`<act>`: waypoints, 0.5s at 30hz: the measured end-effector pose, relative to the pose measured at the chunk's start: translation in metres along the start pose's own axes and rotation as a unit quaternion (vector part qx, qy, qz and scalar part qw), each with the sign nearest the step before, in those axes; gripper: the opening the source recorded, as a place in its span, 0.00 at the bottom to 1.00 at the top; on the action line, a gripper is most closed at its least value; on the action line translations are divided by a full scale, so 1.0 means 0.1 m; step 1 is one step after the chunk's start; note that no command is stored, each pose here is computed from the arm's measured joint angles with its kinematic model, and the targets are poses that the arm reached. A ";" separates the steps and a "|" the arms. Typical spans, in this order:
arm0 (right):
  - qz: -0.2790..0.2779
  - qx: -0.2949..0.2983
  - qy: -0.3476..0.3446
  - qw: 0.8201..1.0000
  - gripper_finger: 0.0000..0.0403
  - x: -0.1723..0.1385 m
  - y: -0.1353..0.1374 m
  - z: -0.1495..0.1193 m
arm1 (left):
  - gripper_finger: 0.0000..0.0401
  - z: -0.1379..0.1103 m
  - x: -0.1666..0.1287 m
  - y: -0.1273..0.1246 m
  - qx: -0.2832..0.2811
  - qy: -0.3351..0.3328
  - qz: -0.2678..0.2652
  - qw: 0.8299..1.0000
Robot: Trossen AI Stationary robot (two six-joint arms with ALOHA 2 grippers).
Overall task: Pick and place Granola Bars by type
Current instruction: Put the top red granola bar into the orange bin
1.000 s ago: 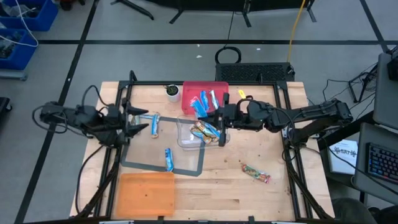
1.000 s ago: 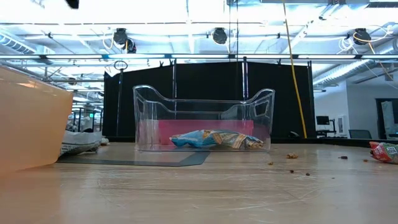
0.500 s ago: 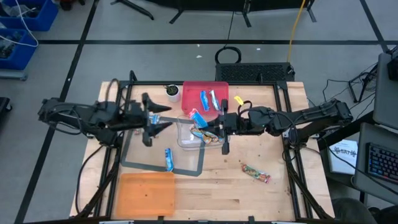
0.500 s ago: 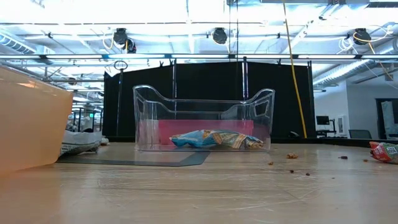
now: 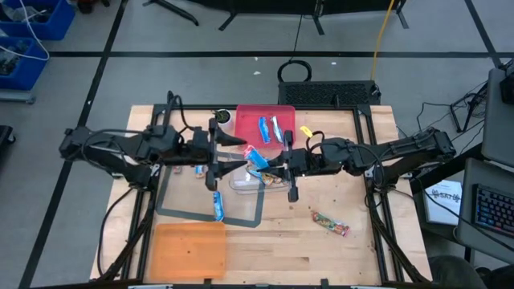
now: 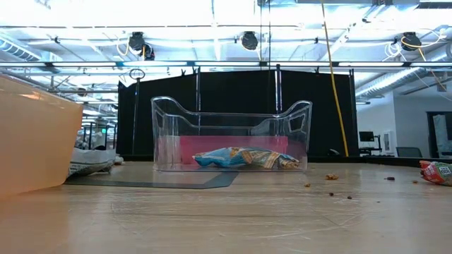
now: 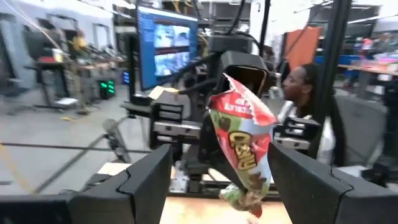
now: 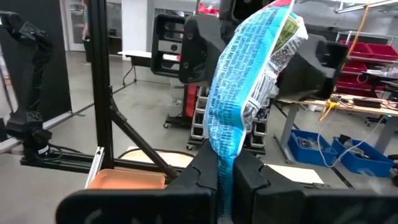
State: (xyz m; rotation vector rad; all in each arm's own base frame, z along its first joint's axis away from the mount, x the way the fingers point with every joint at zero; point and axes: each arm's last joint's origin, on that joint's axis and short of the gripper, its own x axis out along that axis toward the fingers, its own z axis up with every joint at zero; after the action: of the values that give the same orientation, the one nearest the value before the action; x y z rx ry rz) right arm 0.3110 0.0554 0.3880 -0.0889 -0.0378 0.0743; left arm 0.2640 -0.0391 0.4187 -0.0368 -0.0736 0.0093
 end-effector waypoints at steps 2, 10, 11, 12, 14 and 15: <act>0.005 0.000 -0.001 1.000 0.01 0.00 0.00 0.00 | 0.67 -0.01 0.06 0.00 -0.011 0.003 -0.016 1.000; 0.011 -0.001 -0.001 1.000 0.01 0.00 0.04 0.00 | 0.67 -0.06 0.25 -0.04 -0.031 -0.024 -0.045 0.998; 0.012 -0.003 -0.002 1.000 0.01 -0.01 0.04 0.01 | 0.67 -0.07 0.27 -0.04 -0.032 -0.026 -0.045 0.998; 0.013 -0.004 -0.001 1.000 0.01 -0.01 0.05 0.01 | 0.67 -0.08 0.28 -0.05 -0.032 -0.029 -0.045 0.998; 0.015 -0.005 0.000 1.000 0.01 -0.01 0.06 0.00 | 0.67 -0.09 0.30 -0.05 -0.033 -0.026 -0.051 0.998; 0.015 -0.005 0.001 1.000 0.01 -0.01 0.06 0.00 | 0.67 -0.09 0.30 -0.06 -0.033 -0.026 -0.059 0.997</act>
State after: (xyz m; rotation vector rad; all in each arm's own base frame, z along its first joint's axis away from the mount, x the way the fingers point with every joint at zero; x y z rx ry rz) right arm 0.3097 0.0614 0.3877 -0.0999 -0.0350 0.1040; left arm 0.2943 -0.0446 0.4120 -0.0977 -0.1279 -0.1092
